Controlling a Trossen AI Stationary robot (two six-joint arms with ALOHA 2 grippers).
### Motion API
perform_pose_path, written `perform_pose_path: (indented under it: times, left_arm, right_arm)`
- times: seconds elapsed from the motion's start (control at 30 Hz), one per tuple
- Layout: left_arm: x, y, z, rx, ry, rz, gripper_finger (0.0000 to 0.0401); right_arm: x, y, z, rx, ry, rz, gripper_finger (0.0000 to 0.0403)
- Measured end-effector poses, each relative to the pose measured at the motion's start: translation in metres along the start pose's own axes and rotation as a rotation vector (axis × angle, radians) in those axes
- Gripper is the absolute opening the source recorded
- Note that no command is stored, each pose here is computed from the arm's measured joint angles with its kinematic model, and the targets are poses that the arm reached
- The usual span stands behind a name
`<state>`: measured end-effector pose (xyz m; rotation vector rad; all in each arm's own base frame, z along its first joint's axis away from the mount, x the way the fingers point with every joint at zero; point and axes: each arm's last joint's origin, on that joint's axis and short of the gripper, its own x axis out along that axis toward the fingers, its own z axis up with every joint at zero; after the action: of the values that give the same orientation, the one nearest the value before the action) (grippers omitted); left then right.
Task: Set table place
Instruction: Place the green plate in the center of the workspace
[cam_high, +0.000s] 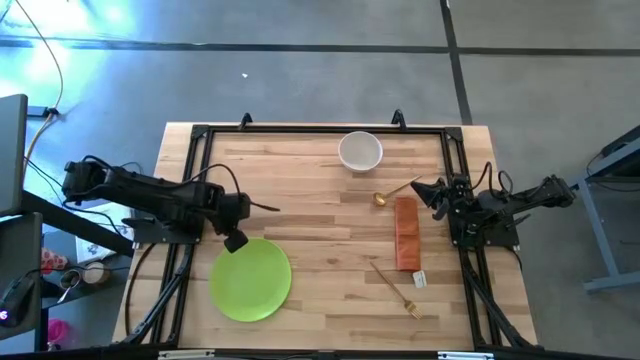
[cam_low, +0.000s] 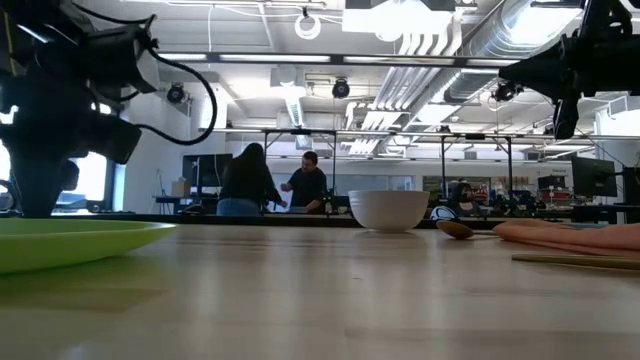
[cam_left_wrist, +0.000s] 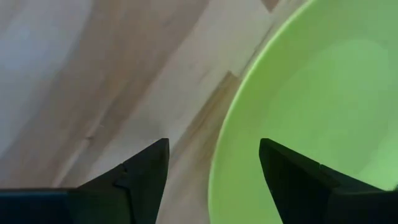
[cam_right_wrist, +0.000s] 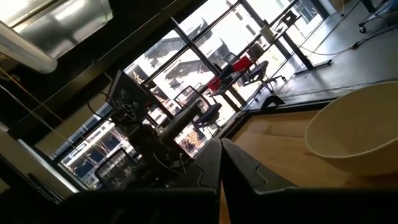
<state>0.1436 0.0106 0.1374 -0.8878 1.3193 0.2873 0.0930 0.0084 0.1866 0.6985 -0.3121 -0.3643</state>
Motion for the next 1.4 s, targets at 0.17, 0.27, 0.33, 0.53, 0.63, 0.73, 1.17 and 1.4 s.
perform_pose_path:
  times: [0.17,0.27,0.33,0.53,0.63,0.73,1.17,1.4]
  left_arm:
    - [0.01,0.006,-0.004,-0.017,0.024,-0.051,0.0241]
    - [0.011,0.007,-0.005,-0.016,0.028,-0.056,0.0241]
    - [0.012,0.007,-0.005,-0.014,0.024,-0.058,0.0234]
    - [0.013,0.008,-0.004,-0.017,0.006,-0.044,0.0135]
    - [0.013,0.008,-0.004,-0.017,-0.013,-0.031,0.0054]
    - [0.012,0.004,0.0,-0.005,-0.044,-0.061,0.0015]
    - [0.009,-0.007,0.016,-0.081,-0.242,-0.146,0.0002]
    - [0.001,-0.018,0.03,-0.151,-0.445,-0.249,0.0]
  right_arm:
    - [0.0,0.0,0.0,0.0,-0.006,-0.008,0.0]
    - [0.0,-0.001,0.0,-0.003,-0.018,-0.027,0.0]
    - [0.0,-0.002,0.0,-0.008,-0.024,-0.046,0.0]
    - [0.0,-0.003,0.0,-0.021,-0.04,-0.077,0.0]
    - [0.0,-0.003,0.0,-0.035,-0.044,-0.084,0.0]
    - [0.0,-0.003,0.001,-0.039,-0.044,-0.085,0.0]
    - [0.0,0.001,0.005,-0.022,-0.064,-0.023,0.0]
    - [0.0,0.009,0.015,-0.055,-0.08,-0.013,0.0]
